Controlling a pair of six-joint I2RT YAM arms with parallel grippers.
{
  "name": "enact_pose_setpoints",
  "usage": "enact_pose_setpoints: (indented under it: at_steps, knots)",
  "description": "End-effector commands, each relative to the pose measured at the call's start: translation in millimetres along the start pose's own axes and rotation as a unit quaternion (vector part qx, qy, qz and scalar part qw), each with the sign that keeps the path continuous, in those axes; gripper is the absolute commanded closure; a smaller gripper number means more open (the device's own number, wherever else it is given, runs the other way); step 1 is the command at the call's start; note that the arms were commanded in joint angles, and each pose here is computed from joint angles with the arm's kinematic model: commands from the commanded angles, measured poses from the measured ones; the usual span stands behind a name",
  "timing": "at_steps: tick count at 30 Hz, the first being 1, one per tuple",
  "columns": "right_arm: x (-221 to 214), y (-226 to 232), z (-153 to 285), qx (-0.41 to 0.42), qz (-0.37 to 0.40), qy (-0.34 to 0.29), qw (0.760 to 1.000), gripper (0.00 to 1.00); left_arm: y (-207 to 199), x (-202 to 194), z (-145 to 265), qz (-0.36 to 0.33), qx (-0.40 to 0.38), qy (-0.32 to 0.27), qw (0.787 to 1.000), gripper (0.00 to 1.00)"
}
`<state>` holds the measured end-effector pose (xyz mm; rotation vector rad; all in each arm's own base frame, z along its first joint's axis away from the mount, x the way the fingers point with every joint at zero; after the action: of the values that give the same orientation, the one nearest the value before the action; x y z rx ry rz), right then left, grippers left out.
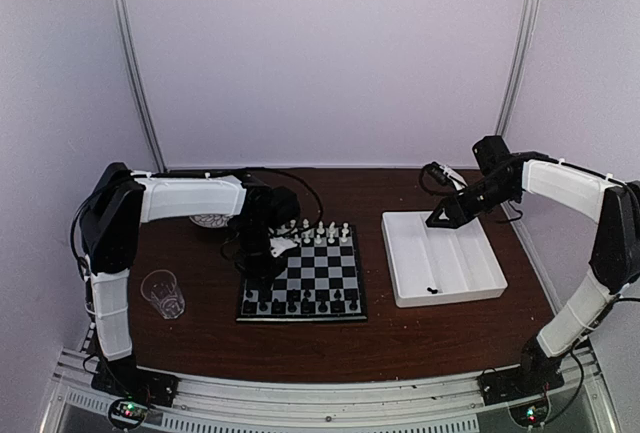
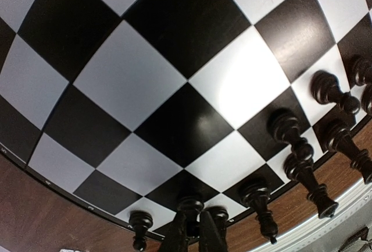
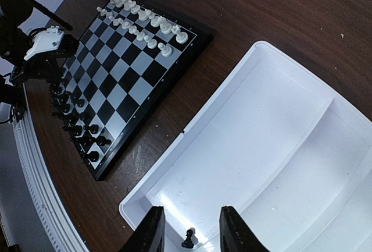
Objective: Set up the chess pieces on the board
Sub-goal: Place the pawn at g7.
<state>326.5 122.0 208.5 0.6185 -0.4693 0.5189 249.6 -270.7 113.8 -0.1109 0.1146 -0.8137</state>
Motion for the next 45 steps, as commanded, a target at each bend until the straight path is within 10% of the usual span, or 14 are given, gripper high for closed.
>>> enact_pose_setpoints:
  at_steps: [1, 22, 34, 45]
  knots:
    - [-0.9, 1.0, 1.8, -0.002, 0.006, -0.004, 1.0, 0.64, 3.6, 4.4, -3.2, 0.003, 0.004, -0.007, 1.0, 0.92]
    - [-1.4, 0.6, 1.4, -0.003, 0.006, -0.003, 1.0, 0.64, 6.6, 12.8, -1.9, 0.006, 0.006, -0.021, 1.0, 0.95]
    - [-2.1, -0.1, 0.0, -0.002, 0.004, -0.001, 1.0, 0.64, 5.9, 8.9, 5.4, 0.009, 0.009, -0.024, 1.0, 0.79]
    - [-42.3, 5.2, -11.9, 0.019, 0.147, 0.147, 0.978, 0.62, -0.8, 14.8, 109.5, -0.008, 0.052, -0.204, 0.978, 0.64]
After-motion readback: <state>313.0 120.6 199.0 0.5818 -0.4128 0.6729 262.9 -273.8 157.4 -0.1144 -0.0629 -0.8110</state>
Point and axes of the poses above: each gripper's point midway between its finger pads, its own z axis back along the fingers, its own y axis along the line the jaws close on, x = y × z, the point moved 7 cm from there along z, back along the fingers, and after that the axes turned 6 degrees about -z, right-handed, at the moved point
